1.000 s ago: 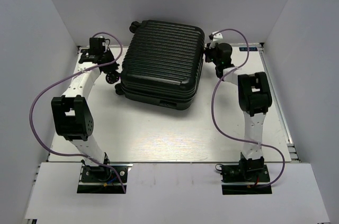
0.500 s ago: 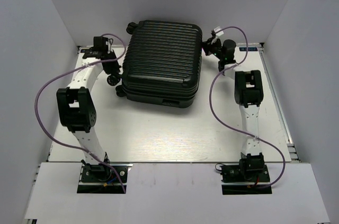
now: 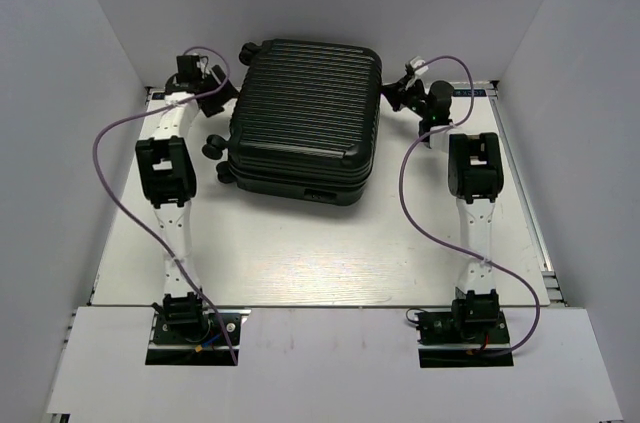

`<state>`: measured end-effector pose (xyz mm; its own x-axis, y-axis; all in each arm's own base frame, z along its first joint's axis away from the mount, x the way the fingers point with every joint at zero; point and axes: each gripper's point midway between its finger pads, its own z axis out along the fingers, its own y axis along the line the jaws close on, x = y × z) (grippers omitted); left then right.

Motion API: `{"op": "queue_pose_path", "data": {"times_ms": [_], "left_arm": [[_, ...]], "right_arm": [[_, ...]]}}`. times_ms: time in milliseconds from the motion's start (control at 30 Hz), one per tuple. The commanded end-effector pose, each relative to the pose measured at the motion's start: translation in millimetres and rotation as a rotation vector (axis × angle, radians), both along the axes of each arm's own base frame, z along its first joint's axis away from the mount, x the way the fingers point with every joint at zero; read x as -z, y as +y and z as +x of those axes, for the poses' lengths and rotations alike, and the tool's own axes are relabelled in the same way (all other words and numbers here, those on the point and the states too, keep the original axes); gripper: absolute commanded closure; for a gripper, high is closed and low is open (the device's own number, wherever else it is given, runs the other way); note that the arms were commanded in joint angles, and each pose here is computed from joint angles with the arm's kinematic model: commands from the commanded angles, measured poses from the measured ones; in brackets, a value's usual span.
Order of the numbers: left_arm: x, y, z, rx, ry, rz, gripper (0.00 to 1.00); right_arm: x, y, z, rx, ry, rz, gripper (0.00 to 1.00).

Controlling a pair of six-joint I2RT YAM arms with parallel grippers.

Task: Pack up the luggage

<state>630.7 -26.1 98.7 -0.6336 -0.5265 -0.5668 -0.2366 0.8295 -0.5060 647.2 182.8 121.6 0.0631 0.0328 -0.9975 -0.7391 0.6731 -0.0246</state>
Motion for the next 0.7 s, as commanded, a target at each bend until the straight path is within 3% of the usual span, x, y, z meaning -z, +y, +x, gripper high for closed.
{"op": "queue_pose_path", "data": {"times_ms": [0,33,67,133,233,400,433,500,533,567,667], "left_arm": [[6.4,-74.1,22.0,0.188,-0.099,-0.262,0.18],[2.2,-81.2,27.3,0.204,-0.124,-0.284,0.18],[3.3,-121.6,21.8,0.306,-0.137,-0.321,0.18],[6.4,-162.3,14.1,0.434,-0.166,-0.310,0.18],[3.9,-202.2,-8.5,0.606,-0.211,-0.345,0.18],[-17.3,-250.3,-58.2,0.937,-0.259,-0.495,0.21],[-20.7,-254.6,-63.8,0.971,-0.271,-0.502,0.21],[-25.8,-266.9,-86.6,1.066,-0.257,-0.570,0.23],[-43.1,-270.6,-87.5,1.165,-0.420,-0.554,0.23],[-42.5,-273.2,-105.2,1.185,-0.318,-0.655,0.24],[-40.9,-274.5,-127.4,1.283,-0.269,-0.715,0.27]], "right_arm": [[-52.8,72.5,-65.0,-0.340,-0.081,0.009,1.00],[-47.0,73.5,-68.3,-0.343,-0.076,-0.003,1.00],[-45.2,76.6,-72.9,-0.361,-0.072,-0.009,1.00],[-42.0,80.1,-84.4,-0.375,-0.063,-0.027,1.00],[-42.7,86.2,-108.9,-0.406,-0.063,-0.041,1.00],[-39.9,88.6,-153.9,-0.450,-0.058,-0.076,1.00],[-57.5,92.4,-163.7,-0.462,-0.089,-0.076,1.00],[-35.4,96.6,-184.9,-0.486,-0.036,-0.092,1.00],[-32.1,100.1,-202.3,-0.517,-0.006,-0.102,1.00],[-28.5,102.1,-209.2,-0.534,0.001,-0.108,1.00],[-28.8,120.0,-259.8,-0.653,0.043,-0.088,1.00]]}}
